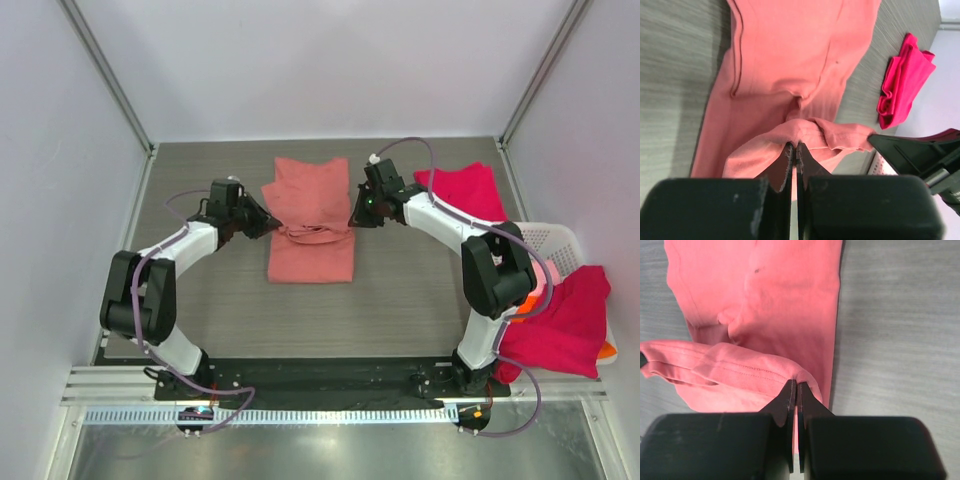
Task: Fold and stack the t-shirts
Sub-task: Fold the tshirt
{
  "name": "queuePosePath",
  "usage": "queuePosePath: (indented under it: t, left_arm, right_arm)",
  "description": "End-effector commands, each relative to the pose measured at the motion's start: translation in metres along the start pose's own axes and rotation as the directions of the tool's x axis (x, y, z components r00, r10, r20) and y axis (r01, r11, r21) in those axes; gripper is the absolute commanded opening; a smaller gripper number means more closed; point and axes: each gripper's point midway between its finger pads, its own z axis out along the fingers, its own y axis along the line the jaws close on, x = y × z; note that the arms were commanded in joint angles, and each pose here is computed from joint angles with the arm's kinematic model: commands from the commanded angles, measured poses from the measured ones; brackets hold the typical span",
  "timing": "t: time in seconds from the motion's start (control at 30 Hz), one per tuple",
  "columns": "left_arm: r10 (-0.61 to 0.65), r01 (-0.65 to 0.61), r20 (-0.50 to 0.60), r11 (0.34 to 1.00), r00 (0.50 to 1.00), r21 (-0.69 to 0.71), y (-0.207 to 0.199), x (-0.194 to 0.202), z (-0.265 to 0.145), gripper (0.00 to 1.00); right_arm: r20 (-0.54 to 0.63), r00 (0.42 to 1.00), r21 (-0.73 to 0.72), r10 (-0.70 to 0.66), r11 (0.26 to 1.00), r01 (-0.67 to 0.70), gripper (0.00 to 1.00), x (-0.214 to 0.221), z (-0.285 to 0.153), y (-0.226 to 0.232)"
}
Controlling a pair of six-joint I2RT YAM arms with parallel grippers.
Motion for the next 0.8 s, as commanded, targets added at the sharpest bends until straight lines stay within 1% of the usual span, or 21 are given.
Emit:
queuePosePath:
  t: [0.0,0.17,0.2,0.23,0.27,0.3,0.33,0.37,0.4,0.43,0.47,0.5,0.53,0.57,0.6,0.63,0.67,0.7,0.73,0.77]
  left_arm:
    - [-0.002,-0.002,0.067,0.999,0.998,0.054,-0.019,-0.025,0.008,0.00]
    - [-0.035,0.032,0.074,0.998,0.997,0.048,-0.016,-0.034,0.025,0.00]
    - [-0.047,0.044,0.077,0.998,0.996,0.040,-0.013,-0.035,0.027,0.00]
    - [-0.059,0.056,0.084,0.998,0.995,0.037,-0.010,-0.037,0.028,0.02]
    - [-0.067,0.063,0.091,0.997,0.994,0.042,-0.009,-0.038,0.029,0.10]
    - [-0.070,0.066,0.105,0.997,0.992,0.047,-0.008,-0.042,0.031,0.20]
    - [-0.079,0.074,0.114,0.996,0.990,0.043,-0.004,-0.046,0.032,0.54]
    - [-0.082,0.077,0.120,0.996,0.989,0.045,-0.002,-0.049,0.031,0.68]
    - [-0.080,0.074,0.125,0.996,0.989,0.052,-0.003,-0.051,0.029,0.79]
    - [-0.076,0.070,0.132,0.996,0.988,0.052,-0.002,-0.053,0.025,0.85]
    - [-0.070,0.065,0.127,0.997,0.989,0.042,0.003,-0.048,0.023,0.91]
    - [-0.058,0.054,0.119,0.998,0.991,0.034,0.006,-0.044,0.020,0.91]
    - [-0.057,0.054,0.113,0.998,0.992,0.029,0.011,-0.035,0.013,0.91]
    - [-0.053,0.051,0.110,0.998,0.992,0.025,0.015,-0.031,0.009,0.91]
    - [-0.051,0.050,0.107,0.999,0.993,0.017,0.020,-0.025,0.003,0.91]
    - [-0.054,0.054,0.104,0.999,0.993,0.005,0.029,-0.015,-0.005,0.90]
    - [-0.055,0.055,0.098,0.998,0.994,0.001,0.033,-0.009,-0.010,0.86]
    - [-0.057,0.058,0.092,0.998,0.994,-0.001,0.038,-0.003,-0.014,0.84]
    - [-0.062,0.063,0.066,0.998,0.996,-0.017,0.050,0.011,-0.016,0.81]
    - [-0.056,0.057,0.068,0.998,0.996,-0.004,0.049,0.015,-0.025,0.80]
  right_arm:
    - [0.057,0.998,-0.061,-0.038,0.997,0.042,0.01,-0.031,-0.003,0.018]
    - [0.060,0.997,-0.066,-0.039,0.997,0.043,0.01,-0.045,0.009,0.017]
    - [0.048,0.998,-0.059,-0.035,0.998,0.038,0.02,-0.043,0.016,0.015]
    - [0.053,0.998,-0.057,-0.032,0.998,0.035,0.06,-0.047,0.018,0.013]
    - [0.066,0.997,-0.060,-0.035,0.997,0.039,0.22,-0.052,0.020,0.015]
    - [0.073,0.997,-0.045,-0.031,0.998,0.034,0.36,-0.055,0.024,0.011]
    - [0.090,0.995,-0.036,-0.028,0.999,0.032,0.49,-0.060,0.025,0.010]
    - [0.103,0.994,-0.019,-0.024,0.999,0.026,0.70,-0.062,0.024,0.007]
    - [0.121,0.993,0.012,-0.005,1.000,0.004,0.76,-0.064,0.023,0.001]
    - [0.148,0.989,0.004,-0.003,1.000,0.003,0.80,-0.067,0.011,0.004]
    - [0.126,0.992,0.016,-0.003,1.000,0.001,0.80,-0.054,0.011,-0.004]
    - [0.124,0.992,0.008,0.000,1.000,-0.001,0.80,-0.049,0.005,-0.005]
    - [0.151,0.988,-0.014,0.005,1.000,-0.003,0.80,-0.050,-0.008,-0.001]
    - [0.117,0.993,0.000,0.017,1.000,-0.017,0.80,-0.027,-0.008,-0.014]
    - [0.112,0.993,-0.008,0.025,1.000,-0.024,0.79,-0.019,-0.012,-0.017]
    - [0.109,0.993,-0.044,0.046,0.998,-0.041,0.77,-0.012,-0.014,-0.014]
    - [0.085,0.995,-0.060,0.057,0.997,-0.052,0.73,0.008,-0.021,-0.020]
    - [0.068,0.995,-0.086,0.066,0.994,-0.061,0.71,0.018,-0.023,-0.019]
    - [0.036,0.996,-0.157,0.085,0.985,-0.079,0.68,0.028,-0.025,-0.009]
    - [-0.012,0.996,-0.161,0.092,0.983,-0.092,0.65,0.049,-0.023,-0.014]
